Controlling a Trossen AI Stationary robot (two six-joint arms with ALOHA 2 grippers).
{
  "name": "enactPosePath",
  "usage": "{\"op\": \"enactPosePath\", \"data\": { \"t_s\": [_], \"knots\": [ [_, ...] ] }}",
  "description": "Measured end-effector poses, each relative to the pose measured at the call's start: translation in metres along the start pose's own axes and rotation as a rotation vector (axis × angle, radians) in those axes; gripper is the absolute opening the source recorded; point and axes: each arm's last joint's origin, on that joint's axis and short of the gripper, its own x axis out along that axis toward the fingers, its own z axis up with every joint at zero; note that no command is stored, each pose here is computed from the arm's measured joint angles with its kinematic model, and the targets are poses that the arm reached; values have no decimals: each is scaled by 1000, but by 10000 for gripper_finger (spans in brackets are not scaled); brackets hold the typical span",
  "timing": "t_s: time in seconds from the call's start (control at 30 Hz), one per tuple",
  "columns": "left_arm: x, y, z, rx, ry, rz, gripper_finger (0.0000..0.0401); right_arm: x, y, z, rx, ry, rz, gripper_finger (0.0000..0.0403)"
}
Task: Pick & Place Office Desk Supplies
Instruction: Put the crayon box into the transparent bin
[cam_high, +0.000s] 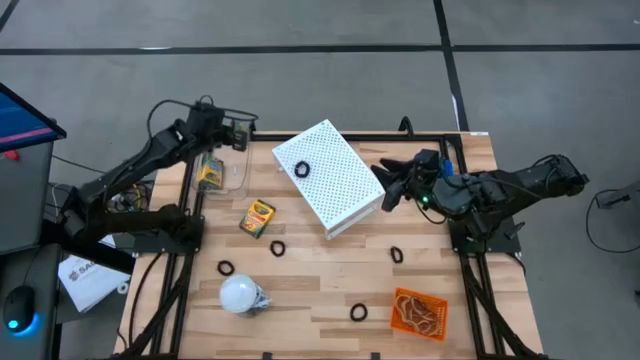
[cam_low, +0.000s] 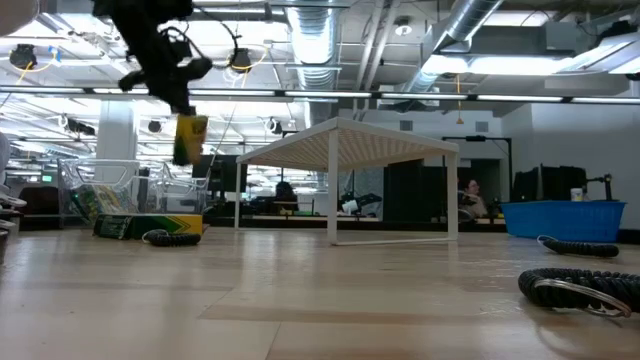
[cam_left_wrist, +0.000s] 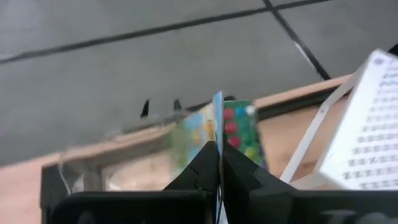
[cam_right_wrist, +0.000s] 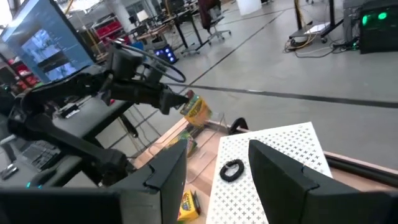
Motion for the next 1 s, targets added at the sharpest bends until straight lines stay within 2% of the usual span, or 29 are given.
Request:
{"op": "enactPosePath", "data": {
  "t_s": [0.27,0.53,0.7,0.83,1.0],
  "knots": [
    [23,3,-34,-50,60,64,0,0,-1,-2,-21,22,4,169],
    [34,7,-58,-55,128,93,0,0,-2,-3,-35,30,-1,169],
    [38,9,-69,-96,160,110,7,0,-1,-4,-40,51,19,169],
    [40,7,-65,-125,108,90,42,0,-2,-4,-44,54,17,169],
    [41,3,-49,-165,-37,40,122,0,-2,-5,-46,55,17,169]
  ]
}}
